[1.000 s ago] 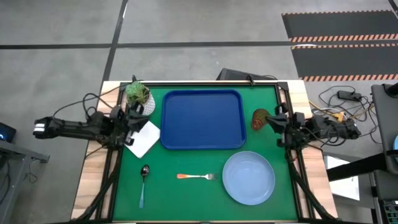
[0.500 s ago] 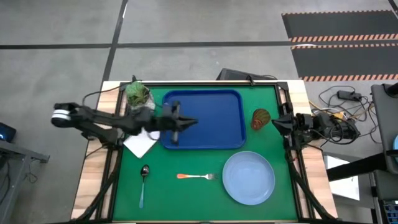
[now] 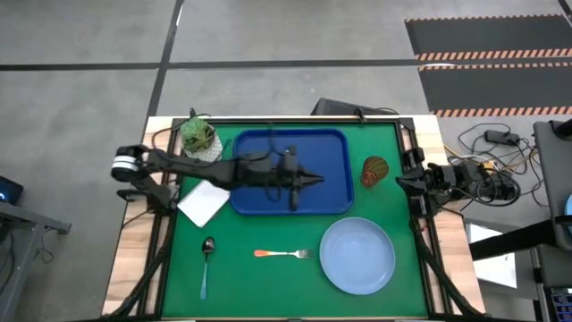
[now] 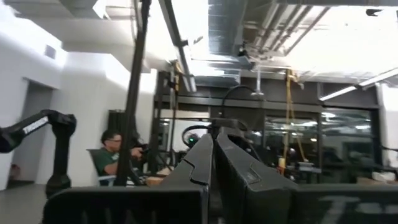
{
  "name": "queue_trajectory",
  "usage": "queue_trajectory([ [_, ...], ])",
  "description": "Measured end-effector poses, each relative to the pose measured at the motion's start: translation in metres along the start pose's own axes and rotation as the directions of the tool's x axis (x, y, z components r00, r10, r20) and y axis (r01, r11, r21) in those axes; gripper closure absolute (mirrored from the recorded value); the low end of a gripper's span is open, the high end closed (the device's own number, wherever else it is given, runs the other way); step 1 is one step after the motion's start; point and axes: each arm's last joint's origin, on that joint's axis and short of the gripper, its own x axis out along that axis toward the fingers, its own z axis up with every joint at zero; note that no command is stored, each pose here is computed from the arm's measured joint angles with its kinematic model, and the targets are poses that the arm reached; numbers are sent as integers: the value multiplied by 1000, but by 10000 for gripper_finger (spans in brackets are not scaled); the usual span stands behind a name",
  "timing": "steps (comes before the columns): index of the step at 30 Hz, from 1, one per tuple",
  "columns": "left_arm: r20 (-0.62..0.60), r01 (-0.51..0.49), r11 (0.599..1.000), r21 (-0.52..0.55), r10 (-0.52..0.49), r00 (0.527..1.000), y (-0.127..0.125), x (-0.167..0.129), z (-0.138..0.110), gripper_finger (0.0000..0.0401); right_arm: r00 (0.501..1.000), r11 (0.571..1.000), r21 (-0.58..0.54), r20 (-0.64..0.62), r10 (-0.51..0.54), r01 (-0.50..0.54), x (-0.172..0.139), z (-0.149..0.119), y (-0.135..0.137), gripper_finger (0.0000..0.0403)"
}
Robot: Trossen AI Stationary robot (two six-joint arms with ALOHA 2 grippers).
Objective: Pick and place plate/cup/fork/spoon on tray
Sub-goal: Put the red cup on the blue tray
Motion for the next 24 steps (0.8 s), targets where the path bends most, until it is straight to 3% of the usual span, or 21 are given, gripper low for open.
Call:
queue_trajectory([
  [12, -79, -5, 996, 84, 11, 997, 0, 61, -6, 400, 985, 986, 3, 59, 164, -164, 0, 14, 3, 394],
  [24, -136, -6, 991, 136, 25, 990, 5, 113, -9, 401, 982, 984, 11, 74, 176, -177, 0, 16, 4, 394],
])
